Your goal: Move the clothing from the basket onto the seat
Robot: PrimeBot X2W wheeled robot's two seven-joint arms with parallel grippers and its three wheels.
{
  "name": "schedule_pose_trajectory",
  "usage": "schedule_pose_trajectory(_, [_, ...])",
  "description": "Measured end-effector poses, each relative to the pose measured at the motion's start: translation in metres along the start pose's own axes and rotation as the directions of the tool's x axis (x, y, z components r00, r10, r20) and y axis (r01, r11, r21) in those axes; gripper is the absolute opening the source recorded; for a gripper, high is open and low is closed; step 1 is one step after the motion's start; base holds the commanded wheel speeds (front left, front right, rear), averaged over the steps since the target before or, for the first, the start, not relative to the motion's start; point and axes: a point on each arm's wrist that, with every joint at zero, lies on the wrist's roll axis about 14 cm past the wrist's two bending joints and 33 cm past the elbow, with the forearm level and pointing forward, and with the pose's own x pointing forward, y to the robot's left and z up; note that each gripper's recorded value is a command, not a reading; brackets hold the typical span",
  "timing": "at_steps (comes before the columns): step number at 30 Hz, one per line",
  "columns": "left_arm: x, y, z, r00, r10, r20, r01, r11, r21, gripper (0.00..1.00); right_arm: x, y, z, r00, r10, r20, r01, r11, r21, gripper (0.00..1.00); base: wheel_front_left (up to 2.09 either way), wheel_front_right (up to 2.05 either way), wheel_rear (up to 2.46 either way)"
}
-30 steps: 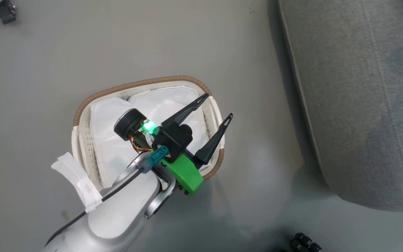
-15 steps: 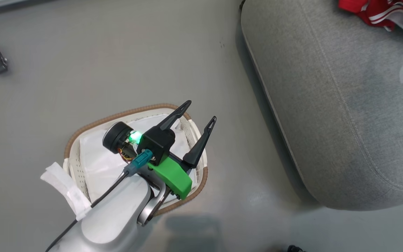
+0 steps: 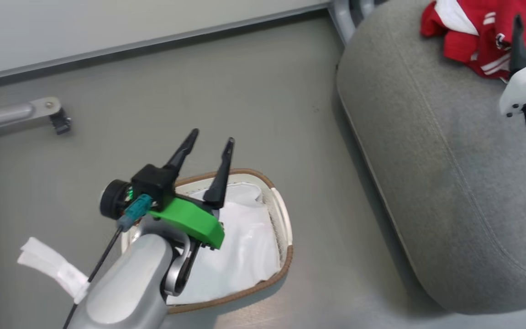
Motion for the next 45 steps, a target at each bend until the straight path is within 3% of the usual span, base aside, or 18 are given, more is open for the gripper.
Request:
schedule_pose_trajectory(9, [-0.065, 0.068, 0.022, 0.958, 0.279, 0.061, -0.28, 0.96, 0.009, 1.0, -0.012, 0.095, 0.015, 0.983, 0.158, 0.095, -0.171, 0.973, 0.158, 1.0, 0.0, 0.0, 0.0])
schedule_pose_trajectory(18, [-0.123, 0.091, 0.031, 0.894, 0.436, 0.101, -0.437, 0.899, -0.013, 1.0, -0.063, 0.16, 0.011, 0.955, 0.257, 0.148, -0.29, 0.916, 0.279, 1.0, 0.0, 0.0, 0.0])
schedule_pose_trajectory(25, [-0.158, 0.101, 0.031, 0.842, 0.526, 0.119, -0.523, 0.85, -0.057, 1.0, -0.105, 0.17, -0.001, 0.947, 0.282, 0.152, -0.316, 0.899, 0.303, 1.0, 0.0, 0.0, 0.0])
schedule_pose_trajectory(29, [-0.174, 0.102, 0.028, 0.817, 0.563, 0.123, -0.556, 0.826, -0.091, 1.0, -0.13, 0.174, -0.014, 0.944, 0.302, 0.13, -0.329, 0.873, 0.36, 1.0, 0.0, 0.0, 0.0])
schedule_pose_trajectory(45, [-0.199, 0.091, 0.003, 0.807, 0.586, 0.071, -0.579, 0.81, -0.093, 1.0, -0.165, 0.176, -0.029, 0.939, 0.33, 0.1, -0.343, 0.865, 0.365, 1.0, 0.0, 0.0, 0.0])
